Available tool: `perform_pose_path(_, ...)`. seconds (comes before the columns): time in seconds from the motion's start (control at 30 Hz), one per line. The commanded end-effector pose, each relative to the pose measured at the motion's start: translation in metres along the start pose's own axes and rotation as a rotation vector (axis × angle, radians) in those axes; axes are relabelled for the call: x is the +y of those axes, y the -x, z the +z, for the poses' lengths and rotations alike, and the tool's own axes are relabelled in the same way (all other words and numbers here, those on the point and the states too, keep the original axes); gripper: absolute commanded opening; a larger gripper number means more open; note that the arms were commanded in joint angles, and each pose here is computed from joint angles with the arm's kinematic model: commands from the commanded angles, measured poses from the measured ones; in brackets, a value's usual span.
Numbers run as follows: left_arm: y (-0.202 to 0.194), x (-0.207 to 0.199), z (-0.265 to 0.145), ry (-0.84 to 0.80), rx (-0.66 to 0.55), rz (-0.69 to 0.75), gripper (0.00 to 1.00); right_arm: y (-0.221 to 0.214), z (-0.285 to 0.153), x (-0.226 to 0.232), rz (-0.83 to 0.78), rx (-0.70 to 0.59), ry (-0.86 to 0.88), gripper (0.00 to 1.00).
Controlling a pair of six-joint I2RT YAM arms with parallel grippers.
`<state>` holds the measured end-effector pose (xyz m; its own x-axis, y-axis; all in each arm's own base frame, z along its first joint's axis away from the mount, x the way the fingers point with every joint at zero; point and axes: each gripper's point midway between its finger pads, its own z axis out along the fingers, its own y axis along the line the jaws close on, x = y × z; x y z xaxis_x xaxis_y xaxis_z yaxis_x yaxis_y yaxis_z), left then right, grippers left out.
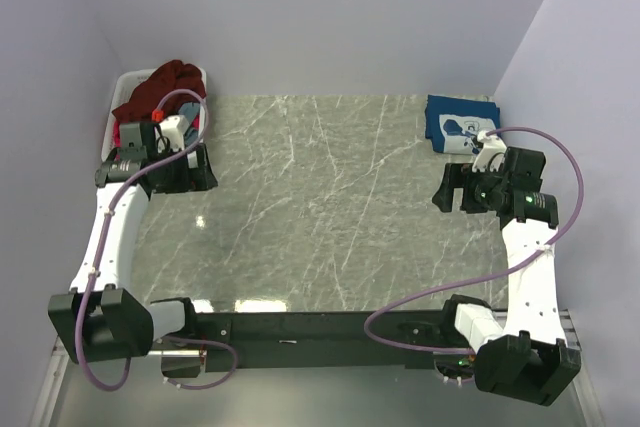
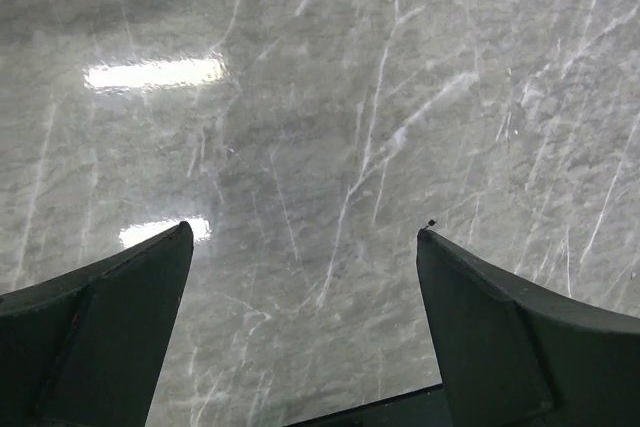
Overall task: Fold and stack the t-shirts
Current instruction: Grab the tshirt from the pile
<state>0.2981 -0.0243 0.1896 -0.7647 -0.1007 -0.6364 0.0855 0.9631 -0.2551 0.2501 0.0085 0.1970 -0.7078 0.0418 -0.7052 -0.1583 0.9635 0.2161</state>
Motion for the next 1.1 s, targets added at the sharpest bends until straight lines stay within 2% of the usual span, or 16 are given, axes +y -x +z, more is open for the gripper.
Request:
perform_pose_path(0.0,0.035,0.009,-0.005,0.064,-0.040,-0.003,0.99,0.003,-0.004,-0.003,-0.030,-0.019,-0.020,0.98)
perform_pose_path(0.17,0.096,0.026,-0.010,0.172,-0.110,-0.015,0.99,0.006,-0.002,-0.004,-0.025,-0.012,-0.023,0.98)
perform_pose_path(0.23,0.108,0.038,0.004,0.188,-0.083,-0.034,0.99,0.007,-0.001,-0.005,-0.018,-0.010,-0.020,0.98)
perform_pose_path(0.27,0.132,0.039,-0.003,0.193,-0.131,-0.036,1.00,0.005,0.001,-0.005,-0.013,-0.004,-0.016,0.98)
perform_pose_path(0.3,0.137,0.050,0.011,0.196,-0.116,-0.058,0.99,0.003,0.002,-0.005,-0.005,0.002,-0.015,0.98)
perform_pose_path(0.37,0.174,0.070,0.003,0.205,-0.197,-0.099,0.99,-0.001,0.005,-0.003,0.001,0.015,-0.001,0.98)
perform_pose_path(0.4,0.178,0.085,0.022,0.210,-0.165,-0.125,0.99,-0.004,0.006,-0.003,0.007,0.024,0.002,0.98)
perform_pose_path(0.43,0.186,0.097,0.025,0.207,-0.168,-0.142,0.99,-0.006,0.006,-0.003,0.006,0.023,0.002,0.98)
perform_pose_path(0.47,0.216,0.100,0.013,0.210,-0.237,-0.123,1.00,-0.006,0.006,-0.003,0.005,0.017,0.001,0.98)
perform_pose_path(0.5,0.217,0.116,0.036,0.219,-0.203,-0.143,0.99,-0.009,0.008,-0.003,0.008,0.023,0.002,0.98)
perform_pose_path(0.53,0.242,0.123,0.025,0.238,-0.270,-0.133,0.99,-0.010,0.008,-0.003,0.007,0.021,0.002,0.98)
perform_pose_path(0.6,0.251,0.143,0.043,0.258,-0.282,-0.147,1.00,-0.013,0.009,-0.004,0.011,0.027,0.001,0.98)
perform_pose_path(0.63,0.264,0.155,0.043,0.272,-0.335,-0.144,0.99,-0.013,0.009,-0.004,0.013,0.028,0.002,0.98)
perform_pose_path(0.87,0.285,0.191,0.083,0.291,-0.438,-0.112,0.99,-0.013,0.008,0.000,0.018,0.025,0.016,0.98)
perform_pose_path(1.07,0.281,0.216,0.124,0.305,-0.421,-0.118,0.99,-0.014,0.009,-0.001,0.021,0.028,0.013,0.98)
